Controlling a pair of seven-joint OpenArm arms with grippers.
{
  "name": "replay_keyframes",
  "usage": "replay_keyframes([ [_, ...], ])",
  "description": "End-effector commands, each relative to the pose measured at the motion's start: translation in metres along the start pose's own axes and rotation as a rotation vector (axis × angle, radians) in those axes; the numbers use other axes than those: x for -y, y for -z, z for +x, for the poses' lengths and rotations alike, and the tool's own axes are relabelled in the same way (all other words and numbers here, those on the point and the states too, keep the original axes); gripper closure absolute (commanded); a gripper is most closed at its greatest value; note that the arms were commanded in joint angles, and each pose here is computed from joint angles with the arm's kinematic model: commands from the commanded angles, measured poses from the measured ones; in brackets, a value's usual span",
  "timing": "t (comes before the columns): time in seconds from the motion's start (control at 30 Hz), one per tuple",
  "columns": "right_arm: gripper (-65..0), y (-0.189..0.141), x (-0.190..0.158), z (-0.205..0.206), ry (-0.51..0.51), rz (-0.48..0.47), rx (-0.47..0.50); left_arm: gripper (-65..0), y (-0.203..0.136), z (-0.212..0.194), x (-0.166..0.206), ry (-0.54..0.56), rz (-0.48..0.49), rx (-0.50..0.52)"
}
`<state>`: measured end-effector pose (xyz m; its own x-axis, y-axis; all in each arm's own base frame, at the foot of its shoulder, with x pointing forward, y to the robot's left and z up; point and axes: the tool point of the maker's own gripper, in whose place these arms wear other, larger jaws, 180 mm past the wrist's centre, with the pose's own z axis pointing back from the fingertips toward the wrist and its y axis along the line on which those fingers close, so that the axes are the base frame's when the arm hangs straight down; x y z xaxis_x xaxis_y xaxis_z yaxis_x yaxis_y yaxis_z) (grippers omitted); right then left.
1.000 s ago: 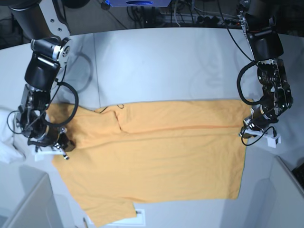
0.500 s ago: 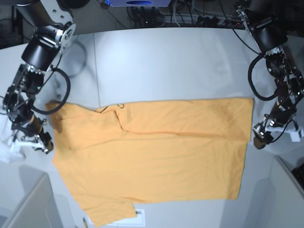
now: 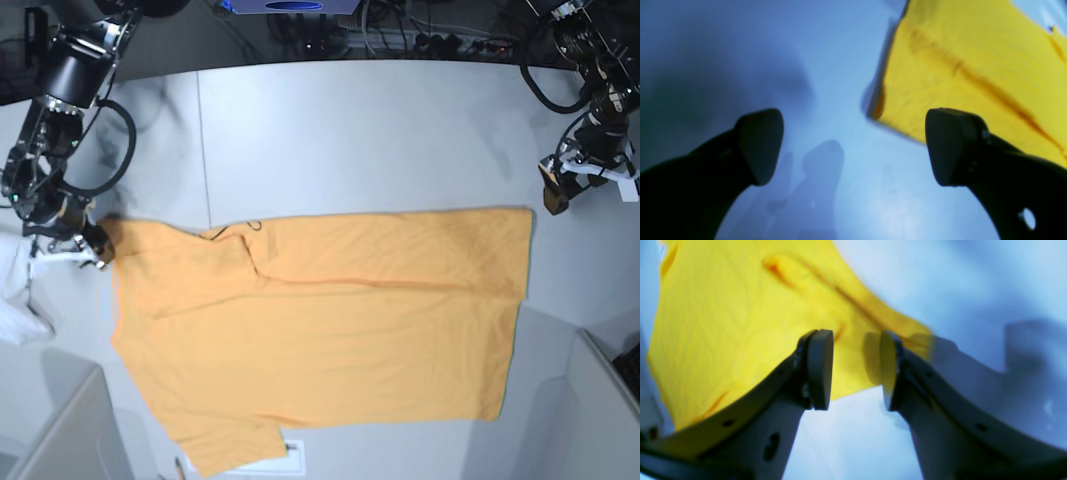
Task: Fold the T-shirt properly
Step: 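Open both grippers, release the fold, and raise them, then grasp the folded edge with both grippers and drag it toward the robot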
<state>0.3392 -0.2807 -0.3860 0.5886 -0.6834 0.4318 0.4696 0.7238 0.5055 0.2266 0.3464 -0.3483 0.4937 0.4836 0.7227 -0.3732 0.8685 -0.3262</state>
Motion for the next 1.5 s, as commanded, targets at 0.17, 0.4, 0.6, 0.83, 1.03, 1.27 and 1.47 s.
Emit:
replay_keyframes([
  [0.17,-24.3,-0.004,-0.001,0.012,-0.023,-0.007,0.021,-65.0,-0.004,0.015,-0.001,0.026,-0.002,0.043],
  [0.4,-24.2,-0.023,0.014,0.015,-0.001,-0.026,0.089,-65.0,0.012,-0.012,-0.011,-0.067,0.007,-0.015],
  [0.6,-24.2,-0.036,0.026,-0.014,0.21,-0.047,0.135,-65.0,0.032,-0.027,0.006,-0.089,-0.04,-0.065],
  [0.83,-24.9,-0.026,0.02,-0.046,0.276,-0.028,0.092,-65.0,0.062,-0.031,0.022,-0.169,-0.086,-0.087],
  [1.03,-27.9,-0.021,0.024,-0.044,0.309,-0.043,0.182,-65.0,0.082,-0.037,0.037,-0.243,-0.118,-0.102],
  [1.27,-28.7,0.002,0.043,-0.05,0.352,-0.087,0.154,-42.3,0.096,-0.049,0.038,-0.299,-0.121,-0.145],
  [1.47,-28.5,0.009,0.053,-0.037,0.36,-0.112,0.192,-1.5,0.099,-0.052,0.036,-0.309,-0.117,-0.156],
])
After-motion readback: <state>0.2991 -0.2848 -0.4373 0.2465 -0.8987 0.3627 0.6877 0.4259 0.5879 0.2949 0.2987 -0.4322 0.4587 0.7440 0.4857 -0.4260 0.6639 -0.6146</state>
